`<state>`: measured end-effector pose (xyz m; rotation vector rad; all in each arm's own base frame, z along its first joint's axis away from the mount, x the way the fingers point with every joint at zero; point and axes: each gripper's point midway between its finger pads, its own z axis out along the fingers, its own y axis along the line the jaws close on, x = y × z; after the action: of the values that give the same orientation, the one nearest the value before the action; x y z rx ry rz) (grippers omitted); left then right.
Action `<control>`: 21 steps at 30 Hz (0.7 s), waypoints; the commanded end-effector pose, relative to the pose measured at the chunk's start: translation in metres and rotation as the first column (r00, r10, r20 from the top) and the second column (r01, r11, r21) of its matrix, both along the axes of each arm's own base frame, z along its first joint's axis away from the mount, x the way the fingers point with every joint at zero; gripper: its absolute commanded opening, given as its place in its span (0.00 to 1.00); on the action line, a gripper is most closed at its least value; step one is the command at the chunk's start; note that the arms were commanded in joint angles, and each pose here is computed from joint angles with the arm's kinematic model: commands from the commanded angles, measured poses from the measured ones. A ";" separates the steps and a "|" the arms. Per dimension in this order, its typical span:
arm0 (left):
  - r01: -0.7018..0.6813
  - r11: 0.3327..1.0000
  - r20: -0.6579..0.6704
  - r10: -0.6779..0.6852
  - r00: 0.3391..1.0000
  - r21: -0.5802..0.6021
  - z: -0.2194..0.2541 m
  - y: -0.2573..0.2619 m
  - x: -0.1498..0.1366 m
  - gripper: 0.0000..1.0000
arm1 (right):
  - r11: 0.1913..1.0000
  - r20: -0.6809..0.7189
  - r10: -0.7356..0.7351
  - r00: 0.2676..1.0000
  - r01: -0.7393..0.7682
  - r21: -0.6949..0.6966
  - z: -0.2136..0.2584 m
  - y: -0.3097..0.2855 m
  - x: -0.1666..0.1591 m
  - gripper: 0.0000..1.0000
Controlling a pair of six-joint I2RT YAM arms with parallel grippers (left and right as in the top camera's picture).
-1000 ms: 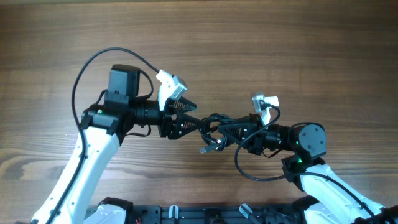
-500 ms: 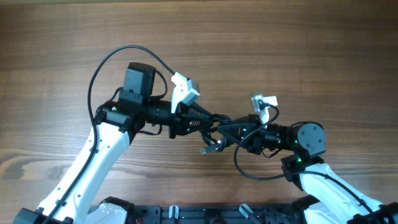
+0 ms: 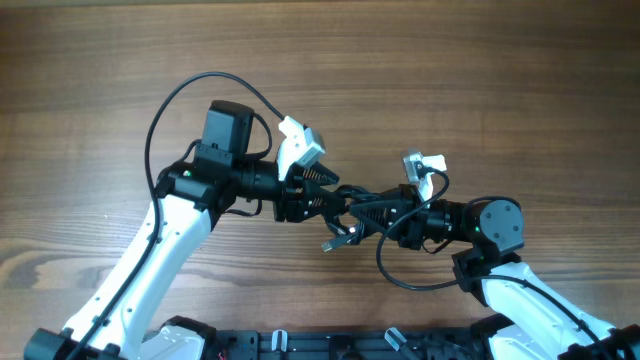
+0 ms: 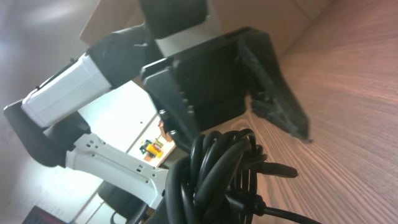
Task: Untangle cables
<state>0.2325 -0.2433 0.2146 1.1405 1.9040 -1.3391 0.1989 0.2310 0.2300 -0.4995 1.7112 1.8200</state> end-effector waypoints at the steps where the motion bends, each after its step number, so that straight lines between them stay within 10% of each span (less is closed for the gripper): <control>1: 0.007 1.000 -0.024 -0.007 1.000 0.009 -0.008 -0.003 0.004 0.40 | 0.999 0.006 0.035 0.999 -0.035 -0.002 0.001 0.002 -0.005 0.04; 4: 0.037 0.999 -0.024 -0.038 0.999 -0.036 -0.001 -0.006 0.001 0.04 | 0.999 0.004 0.033 0.999 -0.033 -0.002 0.001 0.002 -0.005 0.04; 14: -0.220 0.973 -0.183 0.205 0.962 -0.067 0.009 0.049 0.048 0.04 | 0.992 -0.083 -0.125 0.989 0.125 -0.004 -0.007 -0.003 0.025 0.80; 21: -0.273 0.949 -0.251 0.229 0.941 -0.158 0.023 0.081 0.053 0.04 | 0.916 -0.184 -0.397 0.899 0.400 -0.023 -0.019 -0.022 0.072 0.85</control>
<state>0.2895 -0.1646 0.2226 0.6528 2.0133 -1.4271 0.2442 0.2213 0.2083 -0.1288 1.8113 1.7137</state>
